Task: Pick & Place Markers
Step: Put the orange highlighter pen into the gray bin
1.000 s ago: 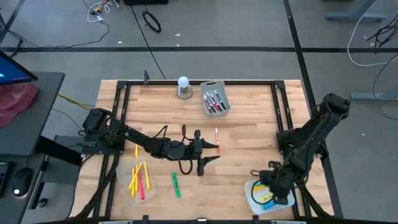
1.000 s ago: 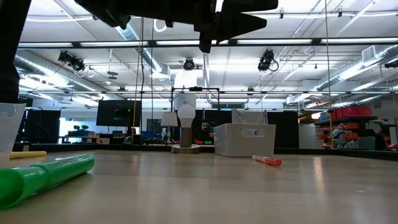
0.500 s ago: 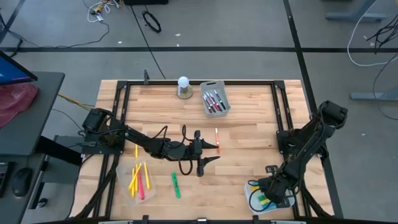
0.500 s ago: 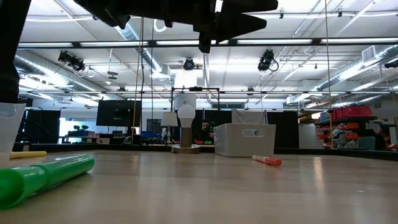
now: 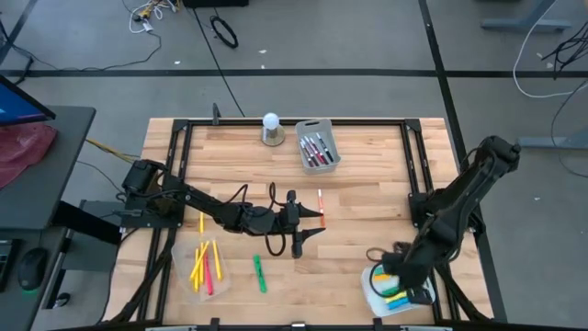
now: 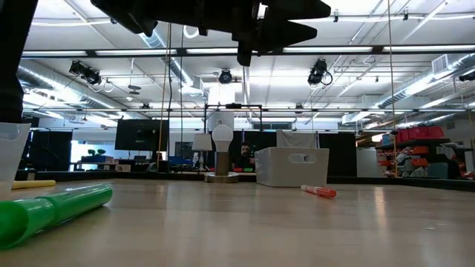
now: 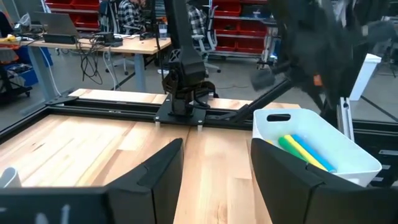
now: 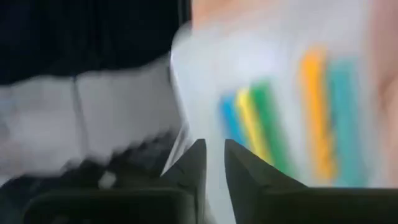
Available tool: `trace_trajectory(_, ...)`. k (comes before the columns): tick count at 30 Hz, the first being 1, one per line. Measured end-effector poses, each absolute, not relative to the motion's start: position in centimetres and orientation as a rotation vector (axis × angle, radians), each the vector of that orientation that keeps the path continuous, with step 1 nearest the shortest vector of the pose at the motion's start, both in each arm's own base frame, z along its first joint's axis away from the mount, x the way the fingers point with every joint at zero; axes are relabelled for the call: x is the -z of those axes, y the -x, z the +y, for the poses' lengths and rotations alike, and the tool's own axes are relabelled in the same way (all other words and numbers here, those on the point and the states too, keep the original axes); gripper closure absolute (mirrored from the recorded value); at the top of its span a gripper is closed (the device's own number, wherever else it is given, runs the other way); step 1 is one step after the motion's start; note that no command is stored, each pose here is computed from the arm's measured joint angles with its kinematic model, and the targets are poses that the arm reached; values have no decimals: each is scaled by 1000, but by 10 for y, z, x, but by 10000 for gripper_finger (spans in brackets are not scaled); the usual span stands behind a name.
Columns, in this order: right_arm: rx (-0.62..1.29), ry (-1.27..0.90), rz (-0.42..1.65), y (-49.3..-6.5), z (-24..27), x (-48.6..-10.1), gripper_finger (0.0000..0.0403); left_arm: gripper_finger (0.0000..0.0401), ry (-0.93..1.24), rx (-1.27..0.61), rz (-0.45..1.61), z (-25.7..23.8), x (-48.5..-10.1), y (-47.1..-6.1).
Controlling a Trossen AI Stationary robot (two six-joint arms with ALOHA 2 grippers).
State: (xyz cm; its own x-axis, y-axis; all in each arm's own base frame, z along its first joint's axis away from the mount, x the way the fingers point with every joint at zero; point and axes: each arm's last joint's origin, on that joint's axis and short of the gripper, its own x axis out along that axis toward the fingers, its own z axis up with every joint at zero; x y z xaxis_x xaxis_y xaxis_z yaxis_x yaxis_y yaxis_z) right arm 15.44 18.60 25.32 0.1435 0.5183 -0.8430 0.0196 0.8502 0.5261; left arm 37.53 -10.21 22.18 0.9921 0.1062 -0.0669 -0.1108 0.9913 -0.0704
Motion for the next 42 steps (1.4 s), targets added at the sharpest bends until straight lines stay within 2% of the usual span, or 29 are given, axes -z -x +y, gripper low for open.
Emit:
trace_trajectory(3, -300, -249, 1131, -160, 175, -260, 362, 206, 74, -110, 64, -102, -222, -375)
trace_trajectory(6, -53, -62, 885, -171, 161, -264, 374, 206, 69, -137, 76, -101, -220, -375)
trace_trajectory(11, 325, 7, 654, -198, 131, -263, 385, 206, 37, -238, 135, -98, -214, -374)
trace_trajectory(15, 364, -63, 659, -219, 112, -239, 380, 206, -19, -430, 262, -96, -206, -364)
trace_trajectory(19, 301, -102, 745, -237, 91, -198, 351, 206, -47, -559, 376, -90, -196, -354)
trace_trajectory(24, 361, -187, 723, -262, 65, -161, 276, 206, -32, -576, 391, -86, -194, -354)
trace_trajectory(29, 463, -141, 707, -282, 53, -130, 190, 206, -24, -578, 385, -85, -195, -355)
trace_trajectory(32, 526, -172, 725, -287, 47, -111, 163, 206, -26, -578, 389, -85, -194, -355)
trace_trajectory(36, 540, -176, 787, -286, 44, -96, 164, 206, -25, -577, 387, -85, -194, -355)
trace_trajectory(42, 463, -155, 881, -278, 44, -87, 221, 206, -24, -577, 386, -85, -194, -355)
